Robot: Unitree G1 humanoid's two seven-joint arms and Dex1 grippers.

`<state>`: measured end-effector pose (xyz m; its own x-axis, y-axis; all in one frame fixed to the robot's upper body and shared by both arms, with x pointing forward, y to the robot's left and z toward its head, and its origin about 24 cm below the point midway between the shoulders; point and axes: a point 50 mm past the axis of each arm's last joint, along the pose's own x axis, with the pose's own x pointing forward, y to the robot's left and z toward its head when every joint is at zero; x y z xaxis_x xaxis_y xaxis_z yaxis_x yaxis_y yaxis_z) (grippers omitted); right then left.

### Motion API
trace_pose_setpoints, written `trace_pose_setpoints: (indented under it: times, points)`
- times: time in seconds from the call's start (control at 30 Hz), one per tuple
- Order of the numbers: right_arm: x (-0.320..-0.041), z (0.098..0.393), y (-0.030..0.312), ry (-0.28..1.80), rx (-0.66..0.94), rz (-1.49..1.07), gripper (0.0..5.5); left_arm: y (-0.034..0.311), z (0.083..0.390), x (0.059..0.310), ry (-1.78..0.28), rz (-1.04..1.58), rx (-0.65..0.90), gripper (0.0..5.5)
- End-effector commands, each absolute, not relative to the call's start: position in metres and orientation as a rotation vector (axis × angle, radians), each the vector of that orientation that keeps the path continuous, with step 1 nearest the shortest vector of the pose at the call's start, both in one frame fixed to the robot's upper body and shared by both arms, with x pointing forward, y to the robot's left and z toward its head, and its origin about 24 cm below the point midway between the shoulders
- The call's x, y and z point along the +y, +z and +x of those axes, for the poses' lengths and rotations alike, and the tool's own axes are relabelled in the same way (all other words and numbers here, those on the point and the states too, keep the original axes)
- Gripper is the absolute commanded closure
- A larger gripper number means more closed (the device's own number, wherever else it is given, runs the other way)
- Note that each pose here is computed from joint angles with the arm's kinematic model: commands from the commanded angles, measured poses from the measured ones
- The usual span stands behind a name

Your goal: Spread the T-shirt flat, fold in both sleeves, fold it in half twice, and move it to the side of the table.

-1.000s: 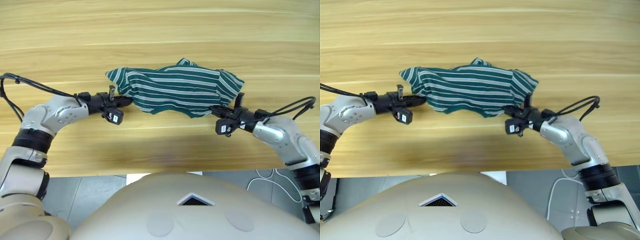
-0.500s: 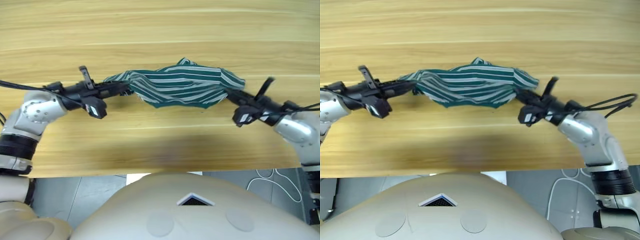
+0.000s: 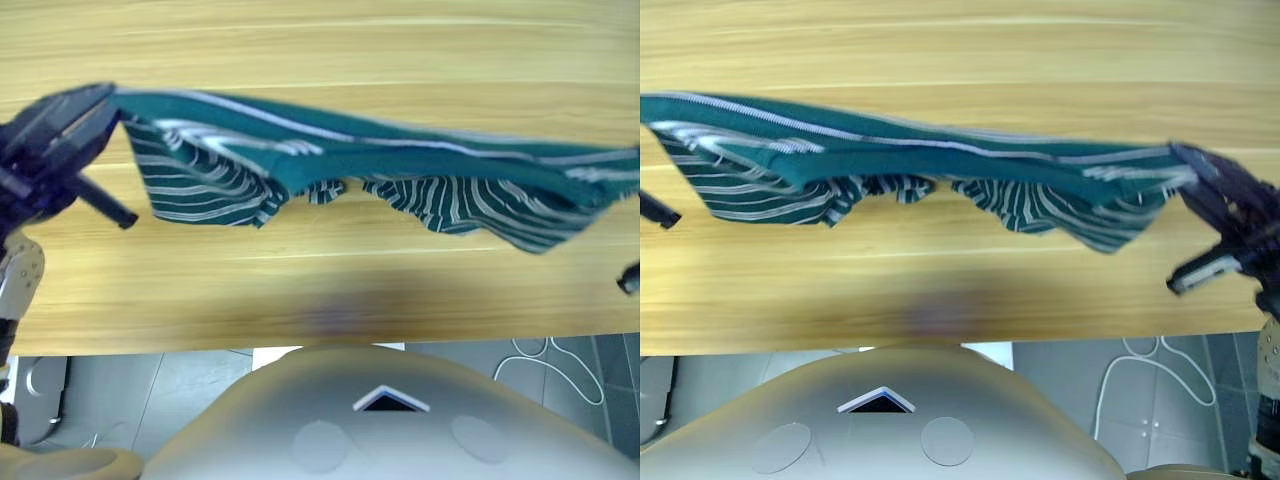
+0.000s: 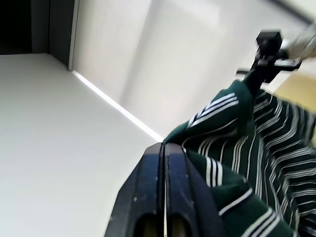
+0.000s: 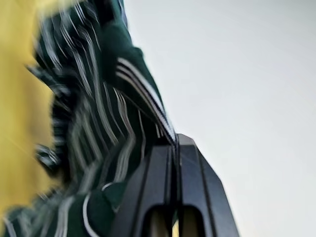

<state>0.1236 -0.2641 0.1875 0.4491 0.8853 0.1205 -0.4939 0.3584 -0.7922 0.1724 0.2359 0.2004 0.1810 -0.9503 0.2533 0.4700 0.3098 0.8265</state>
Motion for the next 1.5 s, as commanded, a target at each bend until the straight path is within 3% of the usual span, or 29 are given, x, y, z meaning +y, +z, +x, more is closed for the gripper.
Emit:
trace_pose_setpoints:
  times: [0.03, 0.1, 0.17, 0.2, 0.23, 0.27, 0.3, 0.33, 0.37, 0.4, 0.47, 0.5, 0.57, 0.63, 0.7, 0.73, 0.83, 0.93, 1.07, 1.27, 1.4, 1.5]
  points:
    - [-0.251, 0.169, 0.121, 1.168, -0.182, -0.934, 5.47, 0.121, 0.223, 0.235, -1.238, 0.979, -0.364, 5.50]
    - [-0.247, 0.192, 0.096, 1.258, -0.010, -1.015, 5.47, 0.091, 0.248, 0.238, -1.280, 1.115, -0.149, 5.50]
    - [-0.253, 0.238, 0.078, 1.260, 0.190, -1.169, 5.47, 0.074, 0.277, 0.232, -1.329, 1.177, 0.015, 5.50]
    - [-0.257, 0.267, 0.083, 1.203, 0.255, -1.258, 5.47, 0.074, 0.294, 0.227, -1.332, 1.223, 0.075, 5.50]
    - [-0.257, 0.311, 0.112, 1.036, 0.242, -1.315, 5.47, 0.097, 0.324, 0.221, -1.250, 1.263, 0.082, 5.50]
    - [-0.254, 0.350, 0.156, 0.823, 0.170, -1.335, 5.47, 0.132, 0.353, 0.214, -1.120, 1.274, 0.050, 5.50]
    - [-0.246, 0.386, 0.226, 0.495, 0.002, -1.283, 5.47, 0.197, 0.387, 0.204, -0.828, 1.247, -0.081, 5.50]
    - [-0.244, 0.399, 0.309, 0.117, -0.231, -1.121, 5.47, 0.277, 0.408, 0.203, -0.404, 1.152, -0.240, 5.50]
    - [-0.251, 0.387, 0.380, -0.183, -0.443, -0.905, 5.47, 0.359, 0.403, 0.222, 0.052, 0.907, -0.427, 5.50]
    - [-0.255, 0.373, 0.421, -0.331, -0.562, -0.747, 5.47, 0.407, 0.387, 0.238, 0.305, 0.737, -0.537, 5.50]
    - [-0.254, 0.359, 0.446, -0.367, -0.670, -0.686, 5.47, 0.440, 0.370, 0.242, 0.371, 0.631, -0.638, 5.50]
    - [-0.250, 0.361, 0.442, -0.337, -0.667, -0.752, 5.47, 0.440, 0.371, 0.236, 0.317, 0.668, -0.652, 5.50]
    - [-0.243, 0.384, 0.385, -0.194, -0.499, -1.068, 5.47, 0.402, 0.387, 0.225, 0.184, 0.897, -0.583, 5.50]
    - [-0.248, 0.396, 0.290, 0.056, -0.301, -1.404, 5.47, 0.315, 0.407, 0.233, 0.003, 1.110, -0.358, 5.50]
    - [-0.269, 0.385, 0.189, 0.263, -0.073, -1.508, 5.47, 0.227, 0.404, 0.251, -0.110, 1.129, -0.191, 5.50]
    - [-0.278, 0.377, 0.158, 0.292, -0.002, -1.518, 5.47, 0.196, 0.398, 0.258, -0.136, 1.093, -0.146, 5.50]
    - [-0.286, 0.355, 0.098, 0.326, 0.094, -1.487, 5.47, 0.103, 0.366, 0.260, -0.312, 1.081, -0.010, 5.50]
    - [-0.278, 0.341, 0.067, 0.385, 0.098, -1.448, 5.47, 0.047, 0.337, 0.248, -0.462, 1.053, 0.073, 5.50]
    - [-0.264, 0.330, 0.056, 0.460, 0.032, -1.402, 5.47, 0.022, 0.321, 0.232, -0.569, 1.022, 0.076, 5.50]
    - [-0.256, 0.312, 0.052, 0.556, -0.026, -1.322, 5.47, 0.031, 0.319, 0.233, -0.591, 1.018, -0.002, 5.50]
    - [-0.258, 0.268, 0.052, 0.768, -0.051, -1.237, 5.47, 0.040, 0.269, 0.236, -0.920, 1.024, -0.231, 5.50]
    - [-0.255, 0.228, 0.071, 0.903, -0.146, -1.124, 5.47, 0.063, 0.236, 0.248, -1.013, 0.998, -0.355, 5.50]
